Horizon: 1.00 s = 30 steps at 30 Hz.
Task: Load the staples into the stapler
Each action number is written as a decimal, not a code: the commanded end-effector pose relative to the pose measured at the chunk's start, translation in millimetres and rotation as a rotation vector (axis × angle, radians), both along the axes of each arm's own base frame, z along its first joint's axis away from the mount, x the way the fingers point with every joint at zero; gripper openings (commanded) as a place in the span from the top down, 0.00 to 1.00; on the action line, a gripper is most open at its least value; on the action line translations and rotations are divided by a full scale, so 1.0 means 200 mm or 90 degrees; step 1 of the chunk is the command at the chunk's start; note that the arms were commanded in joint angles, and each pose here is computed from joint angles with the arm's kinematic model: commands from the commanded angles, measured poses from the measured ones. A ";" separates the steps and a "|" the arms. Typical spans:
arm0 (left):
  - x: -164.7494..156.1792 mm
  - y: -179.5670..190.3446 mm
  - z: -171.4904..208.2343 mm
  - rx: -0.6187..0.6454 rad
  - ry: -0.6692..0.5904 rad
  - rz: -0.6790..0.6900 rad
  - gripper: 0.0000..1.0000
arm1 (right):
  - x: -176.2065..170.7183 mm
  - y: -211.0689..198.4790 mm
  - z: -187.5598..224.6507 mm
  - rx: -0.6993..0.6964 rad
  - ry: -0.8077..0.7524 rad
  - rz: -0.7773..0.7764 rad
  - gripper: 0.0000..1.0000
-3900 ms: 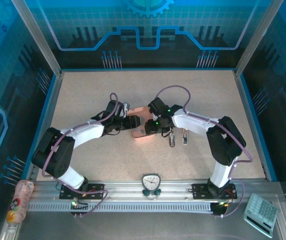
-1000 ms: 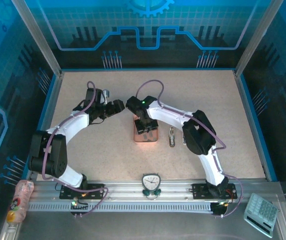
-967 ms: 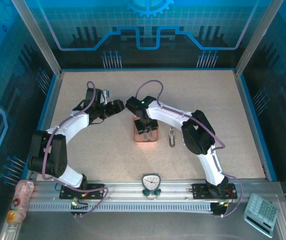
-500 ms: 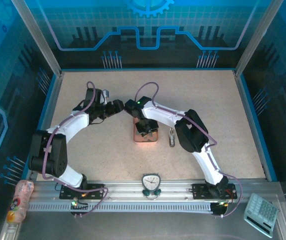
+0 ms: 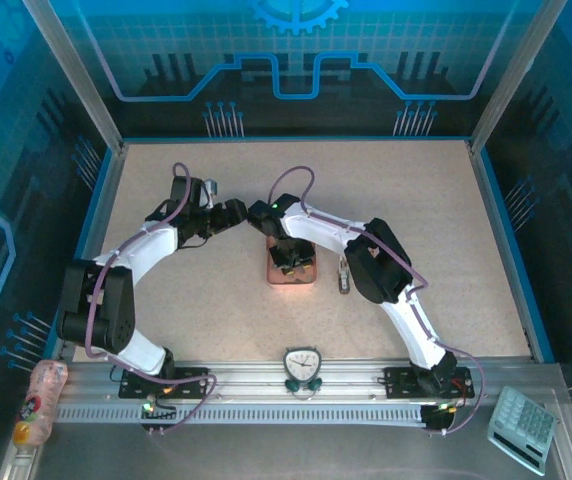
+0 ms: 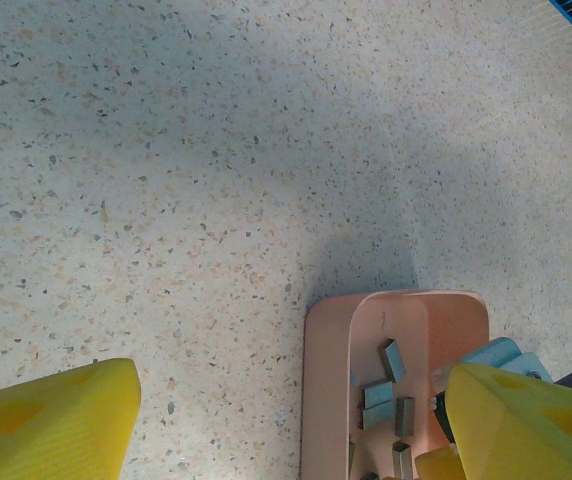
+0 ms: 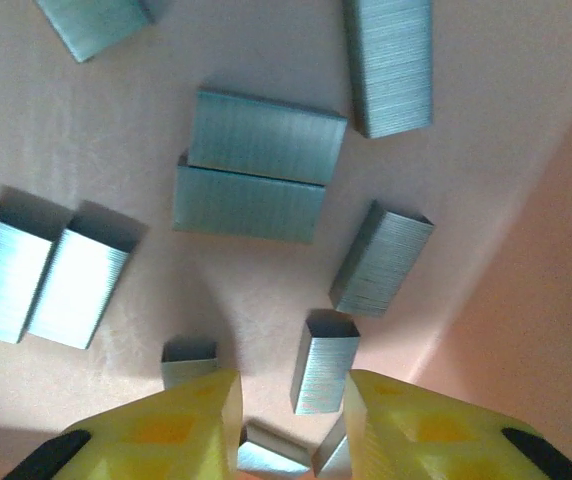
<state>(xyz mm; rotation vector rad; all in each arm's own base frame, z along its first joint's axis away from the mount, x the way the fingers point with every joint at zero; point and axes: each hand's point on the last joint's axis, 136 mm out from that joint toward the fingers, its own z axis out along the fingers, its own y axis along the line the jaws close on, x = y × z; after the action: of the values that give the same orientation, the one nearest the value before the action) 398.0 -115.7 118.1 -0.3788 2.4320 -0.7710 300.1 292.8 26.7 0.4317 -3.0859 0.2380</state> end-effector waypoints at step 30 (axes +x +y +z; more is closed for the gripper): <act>0.00 0.00 -0.03 -0.014 0.013 -0.002 0.19 | 0.00 -0.03 -0.02 -0.031 0.027 -0.004 0.67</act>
<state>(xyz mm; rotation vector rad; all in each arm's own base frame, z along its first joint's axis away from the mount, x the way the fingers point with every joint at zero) 398.7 -116.9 115.2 -0.3772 2.4373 -0.7788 304.0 290.1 34.7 0.4446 -3.0856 0.2655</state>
